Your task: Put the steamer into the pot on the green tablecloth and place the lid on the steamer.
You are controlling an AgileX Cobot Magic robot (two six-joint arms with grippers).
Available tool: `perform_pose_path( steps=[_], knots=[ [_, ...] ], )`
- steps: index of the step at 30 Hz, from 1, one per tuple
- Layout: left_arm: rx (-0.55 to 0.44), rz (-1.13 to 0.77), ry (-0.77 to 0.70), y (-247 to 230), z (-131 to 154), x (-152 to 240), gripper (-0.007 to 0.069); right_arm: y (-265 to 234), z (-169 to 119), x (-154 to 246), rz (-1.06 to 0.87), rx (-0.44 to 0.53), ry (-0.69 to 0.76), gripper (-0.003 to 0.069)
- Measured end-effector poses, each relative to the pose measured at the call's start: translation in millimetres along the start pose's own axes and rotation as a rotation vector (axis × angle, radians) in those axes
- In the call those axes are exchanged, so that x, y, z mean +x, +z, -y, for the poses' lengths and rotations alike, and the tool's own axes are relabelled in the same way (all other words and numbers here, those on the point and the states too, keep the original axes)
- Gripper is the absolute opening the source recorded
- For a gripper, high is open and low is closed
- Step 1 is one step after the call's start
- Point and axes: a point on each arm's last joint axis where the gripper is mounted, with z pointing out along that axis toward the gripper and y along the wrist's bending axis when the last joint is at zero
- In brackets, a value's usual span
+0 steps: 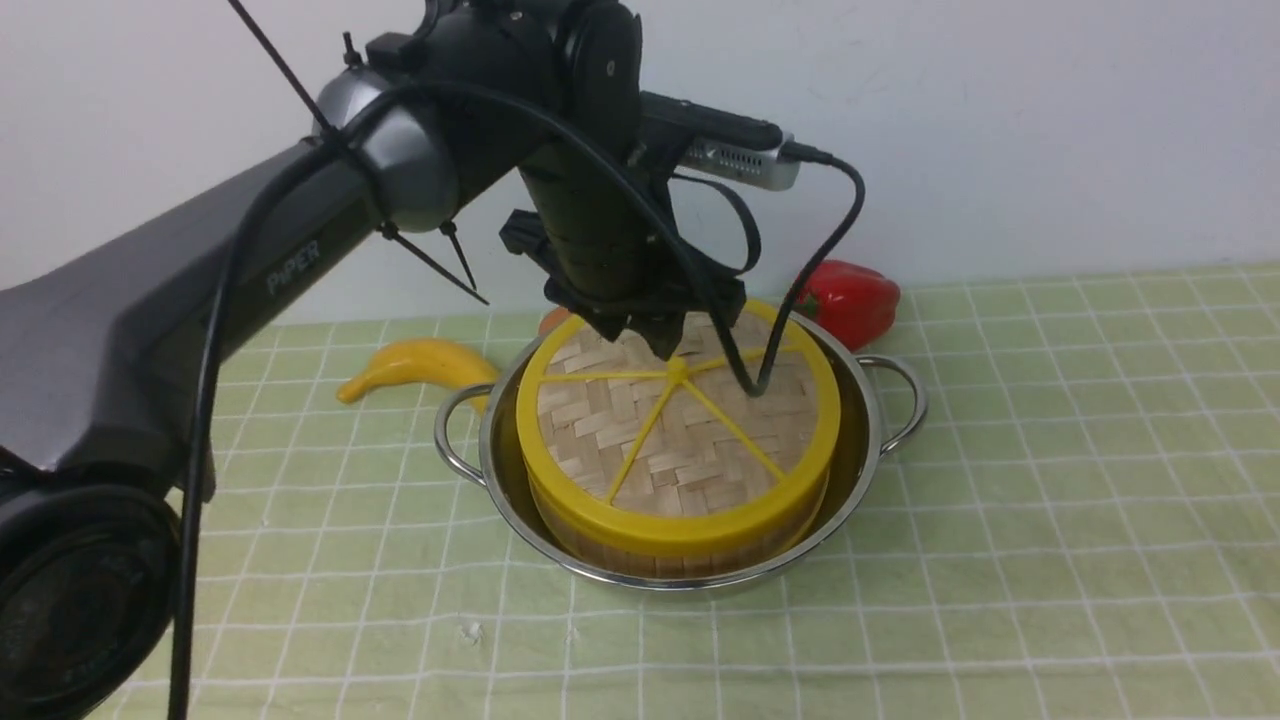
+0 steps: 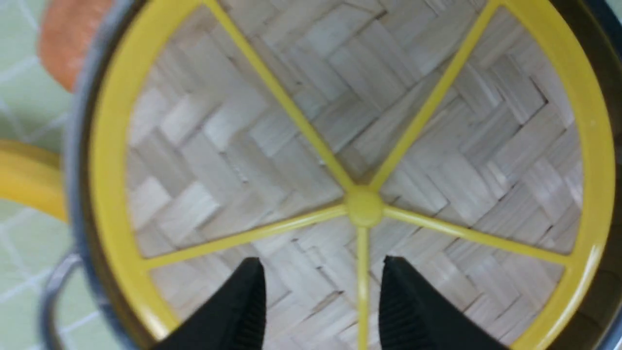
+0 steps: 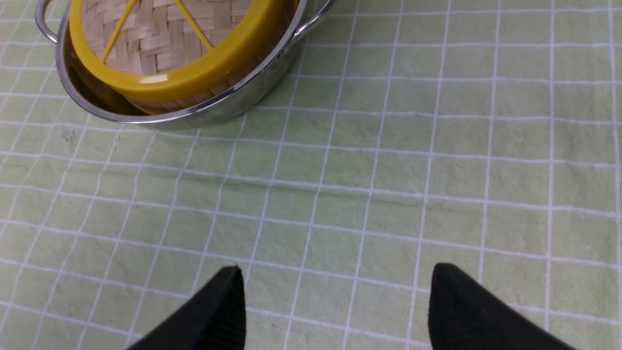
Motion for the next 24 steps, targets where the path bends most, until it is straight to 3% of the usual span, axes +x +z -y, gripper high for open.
perform_pose_path(
  steps=[5,9,12,15,17,19,20,24],
  knots=[
    [-0.048,0.092,0.014,-46,-8,2,0.0239,0,-2,-6,0.065,-0.022,-0.023,0.0491],
    [-0.064,0.254,0.016,-127,-14,20,0.0045,-2,-3,-18,0.198,-0.02,-0.084,0.0463],
    [-0.09,0.322,0.033,-167,-19,41,-0.0018,-3,0,-23,0.254,0.018,-0.13,0.0388],
    [-0.118,0.342,0.043,-188,-23,65,-0.0023,-4,3,-26,0.283,0.059,-0.17,0.0292],
    [-0.135,0.367,0.047,-199,-25,96,-0.0023,-5,6,-28,0.304,0.095,-0.204,0.0147],
    [-0.134,0.393,0.046,-200,-24,109,-0.0023,-5,6,-28,0.309,0.104,-0.213,0.0088],
    [-0.127,0.409,0.043,-192,-23,126,-0.0023,-5,7,-29,0.316,0.115,-0.225,0.0014],
    [-0.087,0.482,0.026,-172,-18,166,-0.0022,-6,7,-31,0.332,0.115,-0.232,-0.0013]
  ],
)
